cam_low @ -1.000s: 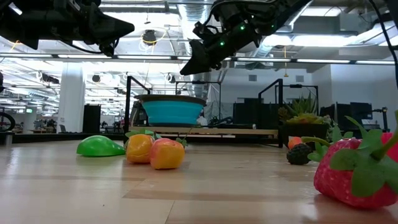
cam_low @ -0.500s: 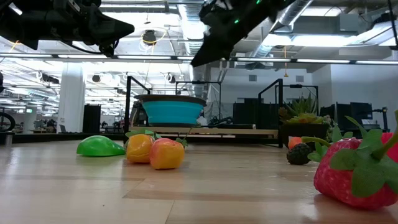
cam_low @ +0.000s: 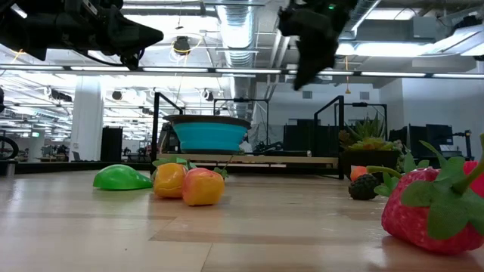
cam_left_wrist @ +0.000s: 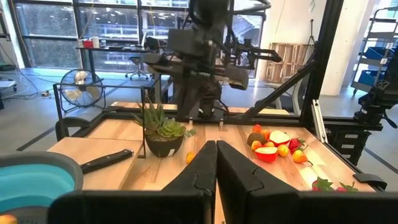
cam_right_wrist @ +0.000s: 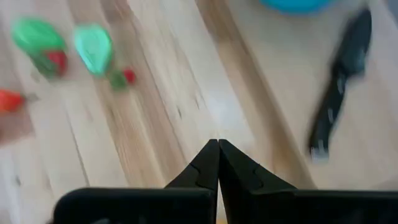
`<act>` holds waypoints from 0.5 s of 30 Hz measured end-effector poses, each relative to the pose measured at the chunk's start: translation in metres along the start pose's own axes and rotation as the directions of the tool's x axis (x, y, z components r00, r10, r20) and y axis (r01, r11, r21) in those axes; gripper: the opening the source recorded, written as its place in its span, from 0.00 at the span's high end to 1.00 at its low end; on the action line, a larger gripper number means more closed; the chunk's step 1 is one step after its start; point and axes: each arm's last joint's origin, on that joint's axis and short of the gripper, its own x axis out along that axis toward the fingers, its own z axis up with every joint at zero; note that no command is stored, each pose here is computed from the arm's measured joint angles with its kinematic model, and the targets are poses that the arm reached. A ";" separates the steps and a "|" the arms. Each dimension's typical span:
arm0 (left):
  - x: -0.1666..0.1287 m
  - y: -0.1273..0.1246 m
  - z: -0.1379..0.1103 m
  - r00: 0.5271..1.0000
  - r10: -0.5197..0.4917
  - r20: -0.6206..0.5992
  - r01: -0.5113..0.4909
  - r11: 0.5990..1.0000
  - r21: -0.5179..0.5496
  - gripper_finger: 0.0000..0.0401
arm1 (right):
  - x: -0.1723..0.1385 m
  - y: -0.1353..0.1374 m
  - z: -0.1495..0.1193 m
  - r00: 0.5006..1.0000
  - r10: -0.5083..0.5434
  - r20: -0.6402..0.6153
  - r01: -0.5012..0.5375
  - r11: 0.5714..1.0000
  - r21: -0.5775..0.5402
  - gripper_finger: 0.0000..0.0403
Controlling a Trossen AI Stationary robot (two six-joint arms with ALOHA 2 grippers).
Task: Pick & Place Fruit
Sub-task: Put the pear into the basket
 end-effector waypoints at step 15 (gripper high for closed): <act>0.000 0.000 0.000 1.000 0.000 0.000 0.000 1.000 0.000 0.99 | 0.014 0.023 -0.080 0.991 -0.015 -0.134 0.053 0.956 0.288 1.00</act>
